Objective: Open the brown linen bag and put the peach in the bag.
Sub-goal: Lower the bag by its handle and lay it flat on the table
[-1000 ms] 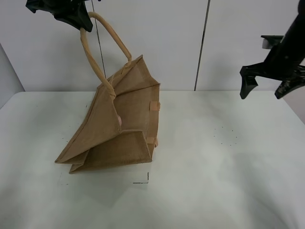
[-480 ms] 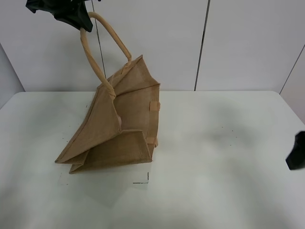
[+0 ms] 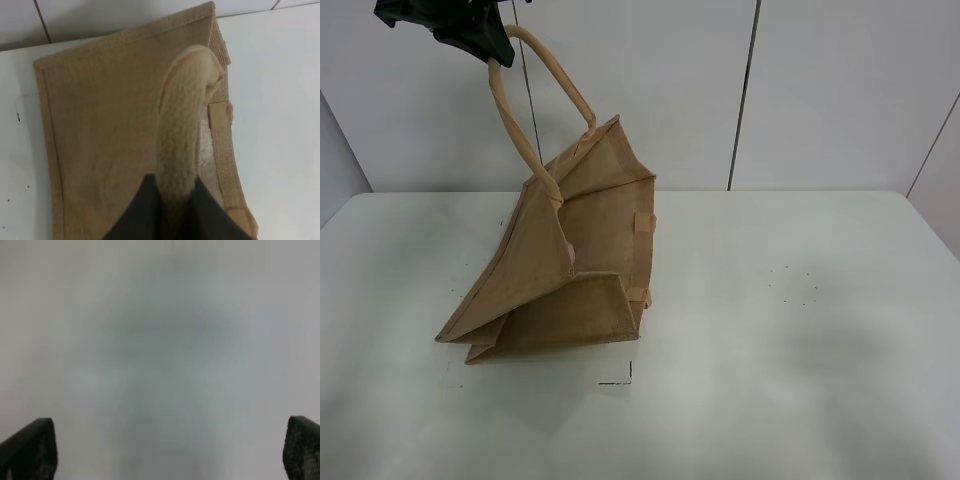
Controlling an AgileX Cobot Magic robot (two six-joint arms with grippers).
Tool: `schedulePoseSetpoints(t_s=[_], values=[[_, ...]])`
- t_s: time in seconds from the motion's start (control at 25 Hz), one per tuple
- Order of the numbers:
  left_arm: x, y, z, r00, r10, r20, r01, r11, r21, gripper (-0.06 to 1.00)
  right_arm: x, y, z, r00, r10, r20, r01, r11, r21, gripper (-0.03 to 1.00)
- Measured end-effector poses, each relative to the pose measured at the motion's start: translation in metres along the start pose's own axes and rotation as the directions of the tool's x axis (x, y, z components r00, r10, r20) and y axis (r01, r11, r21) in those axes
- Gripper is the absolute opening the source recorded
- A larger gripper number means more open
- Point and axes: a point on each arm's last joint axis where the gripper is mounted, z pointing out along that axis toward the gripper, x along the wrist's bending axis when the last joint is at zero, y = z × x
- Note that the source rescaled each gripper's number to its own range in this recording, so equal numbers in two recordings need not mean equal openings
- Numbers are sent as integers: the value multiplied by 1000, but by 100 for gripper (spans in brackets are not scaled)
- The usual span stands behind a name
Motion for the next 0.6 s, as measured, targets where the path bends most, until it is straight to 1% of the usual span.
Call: schedulePoseSetpoints(t_s=[0.2,0.28,0.6], values=[[1,-3,6,1000,1,-3,-1,1000,23,0,1,-14,-22,1000,-6,9,7,984,-176,100],[2,-6,10,1000,-1,-6,1,999,42,0,1,-18,-27,1000,-3,14,6,977,-214,100],[5,-14,25,1000,-7,-14,8,995,100,0,-1,-19,-28,999,5,35,2,976,-217,100]])
